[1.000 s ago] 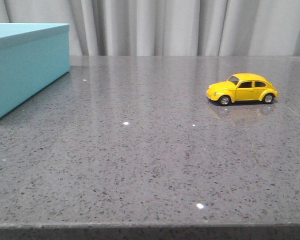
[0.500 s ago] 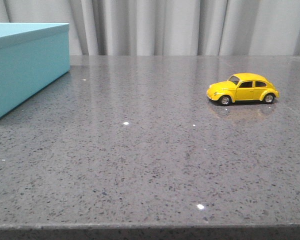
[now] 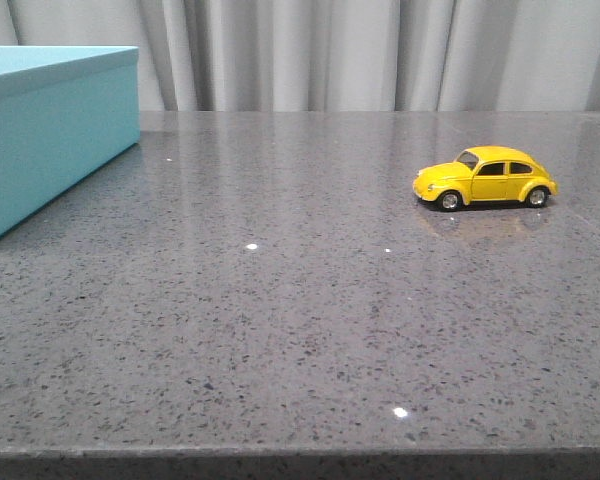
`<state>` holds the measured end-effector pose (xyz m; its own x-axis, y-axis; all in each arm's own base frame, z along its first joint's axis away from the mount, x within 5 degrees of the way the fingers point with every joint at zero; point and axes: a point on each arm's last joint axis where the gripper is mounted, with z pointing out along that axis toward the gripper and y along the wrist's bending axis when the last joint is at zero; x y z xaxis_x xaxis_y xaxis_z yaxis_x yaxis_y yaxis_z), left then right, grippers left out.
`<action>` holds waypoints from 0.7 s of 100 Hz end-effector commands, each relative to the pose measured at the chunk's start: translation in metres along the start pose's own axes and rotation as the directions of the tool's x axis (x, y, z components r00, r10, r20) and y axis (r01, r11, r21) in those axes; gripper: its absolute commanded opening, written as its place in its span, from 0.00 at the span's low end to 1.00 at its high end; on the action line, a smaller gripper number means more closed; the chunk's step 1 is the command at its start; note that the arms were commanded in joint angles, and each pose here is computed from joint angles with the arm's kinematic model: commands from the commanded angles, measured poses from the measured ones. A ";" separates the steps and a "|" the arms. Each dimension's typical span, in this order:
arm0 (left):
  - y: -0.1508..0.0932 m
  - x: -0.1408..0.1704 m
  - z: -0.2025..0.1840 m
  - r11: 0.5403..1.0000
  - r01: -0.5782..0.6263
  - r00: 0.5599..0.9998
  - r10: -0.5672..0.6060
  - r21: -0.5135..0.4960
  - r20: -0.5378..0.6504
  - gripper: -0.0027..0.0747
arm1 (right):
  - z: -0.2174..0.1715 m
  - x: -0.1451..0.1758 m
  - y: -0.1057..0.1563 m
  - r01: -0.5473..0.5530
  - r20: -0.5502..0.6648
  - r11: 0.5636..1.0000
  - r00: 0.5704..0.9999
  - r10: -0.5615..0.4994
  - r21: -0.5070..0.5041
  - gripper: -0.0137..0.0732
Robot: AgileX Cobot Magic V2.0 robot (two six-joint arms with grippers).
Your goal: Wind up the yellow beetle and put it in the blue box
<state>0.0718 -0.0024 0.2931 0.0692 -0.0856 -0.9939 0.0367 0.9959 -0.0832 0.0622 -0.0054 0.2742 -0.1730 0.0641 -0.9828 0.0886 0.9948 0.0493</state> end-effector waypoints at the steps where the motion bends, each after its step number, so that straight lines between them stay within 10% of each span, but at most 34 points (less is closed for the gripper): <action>1: -0.001 -0.022 0.010 1.000 0.006 0.999 -0.006 -0.004 0.041 0.01 | 0.003 -0.024 0.001 0.014 0.042 1.000 0.999 -0.014 0.004 0.09; 70: -0.002 -0.033 0.049 1.000 0.026 0.997 -0.027 -0.015 -0.072 0.01 | 0.038 -0.049 0.005 -0.044 -0.099 0.999 0.994 0.044 -0.006 0.09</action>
<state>0.1165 -0.0040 0.3111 -0.1135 -0.0855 -0.9899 0.0273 0.9956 -0.0891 0.1043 -0.0072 0.2986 -0.3682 0.1045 -0.9238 0.0992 0.9924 0.0727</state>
